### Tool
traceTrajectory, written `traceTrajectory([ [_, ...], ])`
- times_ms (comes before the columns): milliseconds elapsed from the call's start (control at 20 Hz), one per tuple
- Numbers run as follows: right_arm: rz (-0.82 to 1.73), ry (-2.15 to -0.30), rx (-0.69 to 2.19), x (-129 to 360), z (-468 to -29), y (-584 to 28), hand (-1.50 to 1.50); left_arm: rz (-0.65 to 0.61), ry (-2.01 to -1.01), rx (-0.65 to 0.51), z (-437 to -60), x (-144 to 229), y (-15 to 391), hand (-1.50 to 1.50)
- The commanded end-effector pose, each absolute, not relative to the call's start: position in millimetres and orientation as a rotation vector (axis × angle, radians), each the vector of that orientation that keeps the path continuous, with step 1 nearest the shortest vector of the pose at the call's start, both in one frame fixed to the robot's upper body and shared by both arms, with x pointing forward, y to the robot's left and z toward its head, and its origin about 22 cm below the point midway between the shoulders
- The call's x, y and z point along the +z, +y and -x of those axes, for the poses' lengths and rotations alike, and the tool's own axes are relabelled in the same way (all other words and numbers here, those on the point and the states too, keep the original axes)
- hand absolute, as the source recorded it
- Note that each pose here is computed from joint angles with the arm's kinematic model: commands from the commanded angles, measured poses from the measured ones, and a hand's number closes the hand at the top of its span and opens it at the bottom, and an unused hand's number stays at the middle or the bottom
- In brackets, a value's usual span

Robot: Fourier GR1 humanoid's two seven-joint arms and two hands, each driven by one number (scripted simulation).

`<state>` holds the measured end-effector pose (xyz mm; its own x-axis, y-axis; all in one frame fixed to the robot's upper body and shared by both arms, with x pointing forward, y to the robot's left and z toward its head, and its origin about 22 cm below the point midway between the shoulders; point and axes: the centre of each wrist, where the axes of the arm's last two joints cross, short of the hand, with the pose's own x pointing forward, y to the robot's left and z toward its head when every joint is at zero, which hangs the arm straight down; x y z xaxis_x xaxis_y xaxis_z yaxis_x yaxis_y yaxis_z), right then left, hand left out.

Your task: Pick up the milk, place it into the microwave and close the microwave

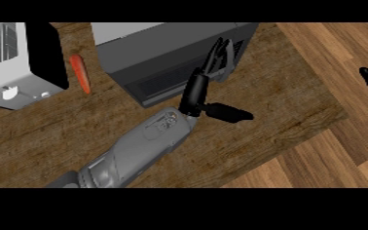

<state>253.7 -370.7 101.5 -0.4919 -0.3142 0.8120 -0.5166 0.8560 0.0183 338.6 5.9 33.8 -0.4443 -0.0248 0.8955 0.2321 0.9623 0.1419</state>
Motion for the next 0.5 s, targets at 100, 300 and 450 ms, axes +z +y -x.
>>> traceTrajectory([
  [100, -0.604, -2.125, 0.309, 112, -257, -376, -1.50, 0.124, -2.013, -0.256, -350, 45, 2, -1.50],
  [300, -0.609, -2.107, 0.308, 111, -258, -378, -1.50, 0.124, -2.019, -0.256, -350, 43, 3, -1.50],
  [450, -0.630, -2.111, 0.316, 115, -260, -375, -1.50, 0.118, -2.027, -0.254, -350, 40, 3, -1.50],
])
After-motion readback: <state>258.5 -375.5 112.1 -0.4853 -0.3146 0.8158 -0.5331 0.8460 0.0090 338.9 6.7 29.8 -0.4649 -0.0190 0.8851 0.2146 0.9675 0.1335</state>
